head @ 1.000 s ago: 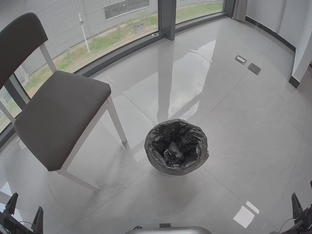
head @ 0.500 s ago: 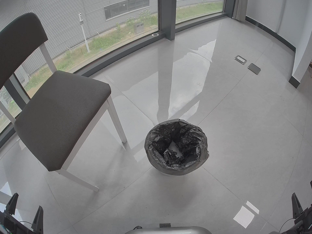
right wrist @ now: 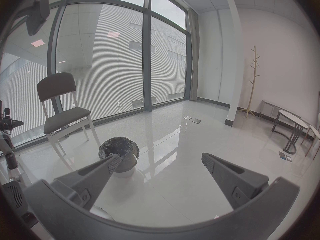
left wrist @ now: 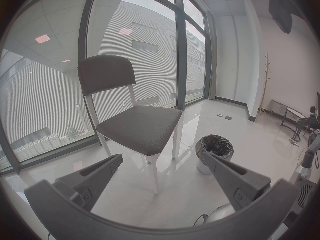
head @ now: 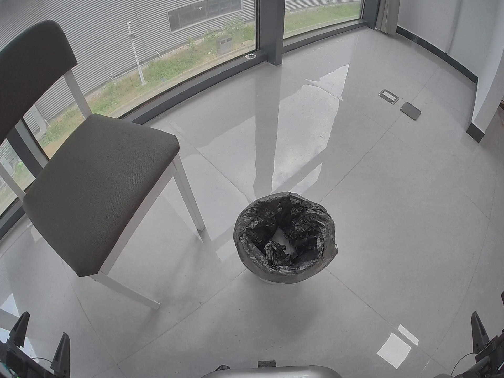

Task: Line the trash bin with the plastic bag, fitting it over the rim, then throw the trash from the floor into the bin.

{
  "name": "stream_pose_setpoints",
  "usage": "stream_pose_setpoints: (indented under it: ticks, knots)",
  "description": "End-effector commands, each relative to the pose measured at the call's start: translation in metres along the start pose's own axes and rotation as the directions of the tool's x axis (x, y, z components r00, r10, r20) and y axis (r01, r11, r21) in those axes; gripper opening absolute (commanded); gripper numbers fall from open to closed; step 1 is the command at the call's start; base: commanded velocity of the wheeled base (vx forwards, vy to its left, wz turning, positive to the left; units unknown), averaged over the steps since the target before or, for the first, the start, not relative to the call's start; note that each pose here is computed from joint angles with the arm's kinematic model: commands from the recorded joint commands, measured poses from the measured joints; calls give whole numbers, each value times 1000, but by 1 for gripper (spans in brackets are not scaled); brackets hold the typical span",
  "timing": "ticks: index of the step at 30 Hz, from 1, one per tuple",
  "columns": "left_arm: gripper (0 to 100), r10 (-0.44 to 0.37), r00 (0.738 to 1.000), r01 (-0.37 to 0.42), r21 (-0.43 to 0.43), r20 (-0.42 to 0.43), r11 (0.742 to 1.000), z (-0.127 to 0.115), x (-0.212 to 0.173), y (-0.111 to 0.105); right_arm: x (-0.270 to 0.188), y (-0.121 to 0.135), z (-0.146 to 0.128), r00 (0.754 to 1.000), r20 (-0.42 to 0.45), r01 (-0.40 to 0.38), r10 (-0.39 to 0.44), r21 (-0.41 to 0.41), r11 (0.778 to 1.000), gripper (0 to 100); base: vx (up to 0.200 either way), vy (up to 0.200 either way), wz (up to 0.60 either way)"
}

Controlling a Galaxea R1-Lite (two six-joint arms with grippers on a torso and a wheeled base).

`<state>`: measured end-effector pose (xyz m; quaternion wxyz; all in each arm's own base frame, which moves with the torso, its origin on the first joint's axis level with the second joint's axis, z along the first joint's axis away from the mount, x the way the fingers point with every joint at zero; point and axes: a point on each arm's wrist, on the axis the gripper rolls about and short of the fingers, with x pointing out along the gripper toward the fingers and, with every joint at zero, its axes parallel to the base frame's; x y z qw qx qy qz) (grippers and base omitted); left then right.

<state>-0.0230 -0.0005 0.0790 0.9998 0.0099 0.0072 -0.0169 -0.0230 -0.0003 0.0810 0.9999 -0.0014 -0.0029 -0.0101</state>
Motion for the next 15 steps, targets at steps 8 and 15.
stream_pose_setpoints:
  ticks: [8, 15]
  knots:
    - [100, 0, 1000, 0, 0, 2, 1000, -3, 0, 0, 1, 0, -5, 1000, -12, 0, 0, 4, 1000, 100, 0, 0, 0]
    - [100, 0, 1000, 0, 0, 2, 1000, -3, 0, 0, 1, 0, -5, 1000, -12, 0, 0, -1, 1000, 100, 0, 0, 0]
